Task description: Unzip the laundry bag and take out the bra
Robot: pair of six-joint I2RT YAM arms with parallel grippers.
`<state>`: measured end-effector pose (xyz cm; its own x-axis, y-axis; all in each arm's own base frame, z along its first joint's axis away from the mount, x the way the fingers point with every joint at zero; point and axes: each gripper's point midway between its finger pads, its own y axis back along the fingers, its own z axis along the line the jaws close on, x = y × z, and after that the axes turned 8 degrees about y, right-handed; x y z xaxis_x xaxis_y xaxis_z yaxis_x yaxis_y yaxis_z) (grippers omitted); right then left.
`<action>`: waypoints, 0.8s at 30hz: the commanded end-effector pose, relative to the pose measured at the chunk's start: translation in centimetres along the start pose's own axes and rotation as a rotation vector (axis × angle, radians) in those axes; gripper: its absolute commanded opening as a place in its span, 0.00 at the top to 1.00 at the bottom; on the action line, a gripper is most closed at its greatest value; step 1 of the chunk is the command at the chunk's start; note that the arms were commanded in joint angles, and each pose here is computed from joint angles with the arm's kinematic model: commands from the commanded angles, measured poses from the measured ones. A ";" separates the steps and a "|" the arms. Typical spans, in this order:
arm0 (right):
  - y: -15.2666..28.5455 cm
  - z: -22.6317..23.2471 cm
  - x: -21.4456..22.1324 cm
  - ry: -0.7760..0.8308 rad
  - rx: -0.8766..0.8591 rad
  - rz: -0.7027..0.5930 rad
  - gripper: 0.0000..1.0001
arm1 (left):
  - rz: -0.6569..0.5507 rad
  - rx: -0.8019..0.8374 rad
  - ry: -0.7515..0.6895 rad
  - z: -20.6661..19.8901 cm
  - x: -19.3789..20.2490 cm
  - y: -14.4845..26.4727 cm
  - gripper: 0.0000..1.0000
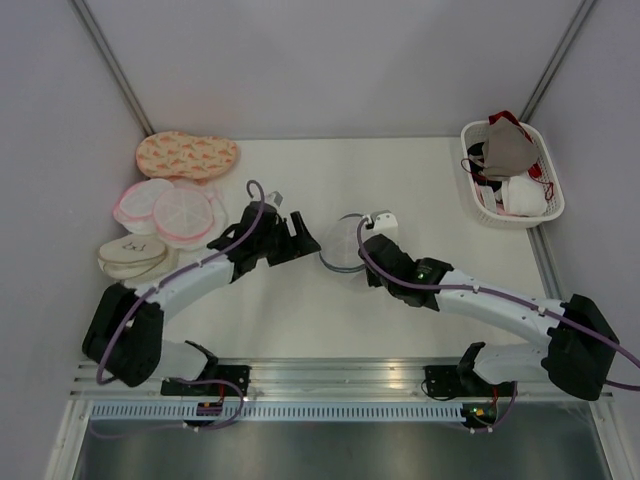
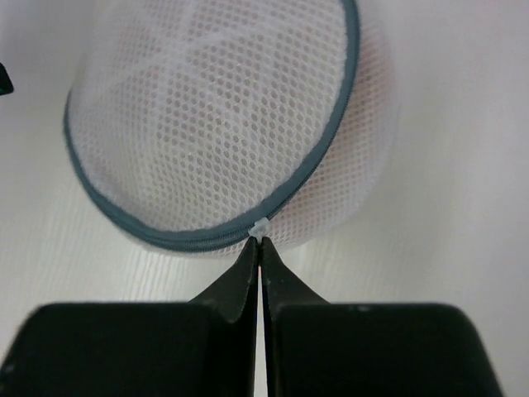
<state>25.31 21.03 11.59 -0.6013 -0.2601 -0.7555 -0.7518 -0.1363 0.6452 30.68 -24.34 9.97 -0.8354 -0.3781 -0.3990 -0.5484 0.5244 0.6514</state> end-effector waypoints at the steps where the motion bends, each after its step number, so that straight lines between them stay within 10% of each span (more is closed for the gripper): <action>1: 1.9 4.1 -0.2 0.001 -0.265 -0.028 1.00 | -0.082 0.002 0.116 -0.3 0.9 3.8 0.13; 11: 6.4 11.6 -2.4 -0.123 -0.718 -0.115 1.00 | -0.012 0.278 0.288 -5.6 5.5 9.1 0.02; 24: 5.6 12.1 -0.7 -0.069 -0.665 -0.090 1.00 | 0.122 0.372 0.492 -6.4 8.0 4.2 0.04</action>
<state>17.97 31.45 13.68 -0.6088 -0.1757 -0.7736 -0.4597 -0.7167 0.5245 20.82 -27.99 9.68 -0.8304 -0.5572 0.0060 -0.4709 0.7074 0.5271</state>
